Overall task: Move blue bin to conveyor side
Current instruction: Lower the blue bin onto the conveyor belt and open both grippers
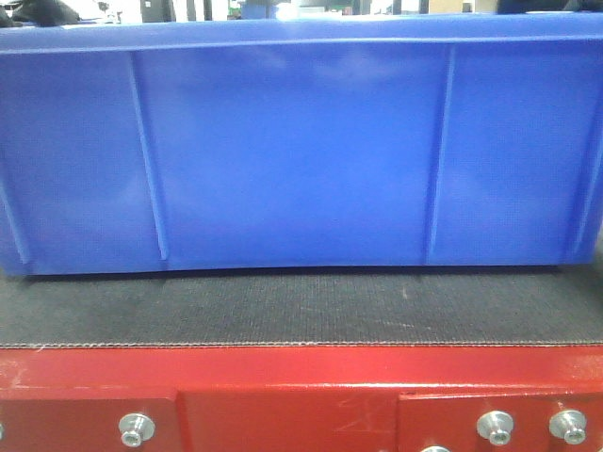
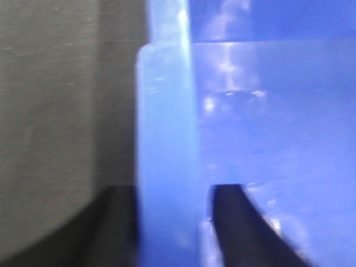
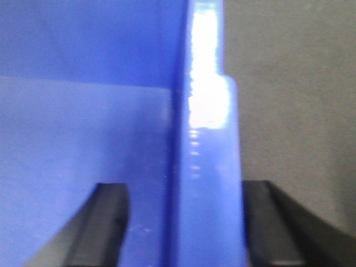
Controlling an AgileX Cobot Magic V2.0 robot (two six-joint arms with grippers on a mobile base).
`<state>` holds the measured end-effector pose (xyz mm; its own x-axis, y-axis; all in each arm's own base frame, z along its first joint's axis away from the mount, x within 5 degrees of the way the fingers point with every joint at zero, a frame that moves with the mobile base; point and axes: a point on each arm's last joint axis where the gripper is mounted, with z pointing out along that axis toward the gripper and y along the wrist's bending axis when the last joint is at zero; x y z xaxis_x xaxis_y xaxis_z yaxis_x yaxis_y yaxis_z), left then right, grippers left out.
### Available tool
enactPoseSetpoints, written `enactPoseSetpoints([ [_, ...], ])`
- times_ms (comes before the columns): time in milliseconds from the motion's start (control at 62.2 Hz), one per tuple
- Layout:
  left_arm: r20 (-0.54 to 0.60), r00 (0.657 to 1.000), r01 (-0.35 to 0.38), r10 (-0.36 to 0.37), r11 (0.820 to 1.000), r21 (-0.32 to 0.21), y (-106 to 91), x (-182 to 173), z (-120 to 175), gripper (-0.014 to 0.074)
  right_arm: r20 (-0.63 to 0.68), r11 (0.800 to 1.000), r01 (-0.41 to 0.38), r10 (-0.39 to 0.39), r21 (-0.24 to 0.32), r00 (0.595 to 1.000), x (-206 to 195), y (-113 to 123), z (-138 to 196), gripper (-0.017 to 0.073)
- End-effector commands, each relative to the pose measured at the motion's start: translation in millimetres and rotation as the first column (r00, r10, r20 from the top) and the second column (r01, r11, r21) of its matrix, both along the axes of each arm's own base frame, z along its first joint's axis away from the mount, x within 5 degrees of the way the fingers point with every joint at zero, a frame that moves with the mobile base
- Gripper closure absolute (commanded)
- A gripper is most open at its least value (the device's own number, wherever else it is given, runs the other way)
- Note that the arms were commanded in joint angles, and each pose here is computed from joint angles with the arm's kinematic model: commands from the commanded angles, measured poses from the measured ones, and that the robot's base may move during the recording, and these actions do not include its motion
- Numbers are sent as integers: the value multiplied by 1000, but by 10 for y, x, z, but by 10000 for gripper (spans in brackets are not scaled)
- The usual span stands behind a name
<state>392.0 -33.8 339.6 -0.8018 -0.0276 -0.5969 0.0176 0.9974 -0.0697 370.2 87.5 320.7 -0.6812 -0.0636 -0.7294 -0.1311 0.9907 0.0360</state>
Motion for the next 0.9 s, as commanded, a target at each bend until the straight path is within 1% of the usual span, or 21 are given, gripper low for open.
enactPoseSetpoints([
  [0, 124, 992, 25, -15, 997, -73, -136, 20, 185, 143, 142, 998, -39, 31, 51, 989, 20, 96, 208, 150],
  [48, 127, 992, 16, -8, 998, -64, -124, 22, 192, 57, 146, 998, -39, 31, 51, 989, 23, 97, 227, 140],
  [80, 129, 992, 14, -7, 998, -58, -119, 24, 198, 24, 146, 998, -38, 30, 52, 989, 23, 96, 239, 141],
  [129, 133, 991, 10, -4, 999, -52, -106, 27, 200, -3, 150, 998, -38, 30, 52, 988, 25, 97, 252, 147],
  [193, 145, 989, 1, 5, 999, -40, -92, 33, 222, -3, 160, 998, -39, 29, 55, 987, 31, 98, 295, 147],
  [257, 151, 989, -4, 6, 1000, -15, -72, 35, 248, 12, 159, 998, -37, 28, 54, 987, 30, 97, 339, 147],
  [402, 160, 987, -5, 7, 1000, -9, -64, 10, 411, 64, 153, 998, -31, 23, 53, 988, 21, 90, 509, 147],
  [450, 170, 986, -5, 7, 1000, -10, -62, -7, 501, 97, 156, 998, -29, 20, 53, 988, 14, 86, 594, 149],
  [498, 181, 983, -6, 7, 1000, -8, -58, -22, 600, 166, 152, 998, -26, 18, 53, 988, 4, 81, 665, 181],
  [547, 198, 980, -6, 8, 1000, -8, -53, -54, 719, 281, 155, 998, -24, 15, 53, 988, -9, 76, 759, 251],
  [595, 216, 976, -7, 9, 1000, -10, -50, -83, 824, 380, 164, 998, -22, 12, 56, 986, -25, 70, 871, 351],
  [611, 227, 974, -7, 9, 1000, -11, -48, -98, 877, 430, 165, 998, -21, 11, 56, 986, -35, 66, 902, 399],
  [643, 248, 969, -6, 9, 1000, -14, -47, -113, 953, 498, 179, 998, -21, 10, 60, 984, -41, 64, 967, 465],
  [659, 259, 966, -6, 10, 1000, -15, -46, -124, 988, 531, 183, 998, -21, 10, 61, 983, -45, 63, 990, 513],
  [691, 280, 960, -6, 10, 1000, -17, -44, -137, 1054, 625, 198, 998, -22, 9, 65, 980, -56, 60, 1053, 589],
  [707, 291, 957, -6, 11, 1000, -18, -44, -143, 1088, 639, 207, 997, -22, 8, 67, 978, -58, 59, 1082, 617],
  [724, 307, 952, -5, 11, 1000, -20, -43, -146, 1127, 615, 221, 997, -24, 8, 71, 975, -65, 58, 1119, 657],
  [740, 317, 948, -5, 11, 1000, -21, -43, -148, 1151, 605, 228, 997, -24, 7, 72, 974, -65, 58, 1136, 667],
  [804, 372, 928, -3, 13, 1000, -27, -44, -142, 1243, 577, 263, 996, -29, 7, 80, 965, -61, 60, 1200, 628],
  [884, 412, 911, -1, 14, 999, -32, -45, -136, 1304, 581, 268, 996, -29, 6, 82, 963, -72, 57, 1228, 629],
])
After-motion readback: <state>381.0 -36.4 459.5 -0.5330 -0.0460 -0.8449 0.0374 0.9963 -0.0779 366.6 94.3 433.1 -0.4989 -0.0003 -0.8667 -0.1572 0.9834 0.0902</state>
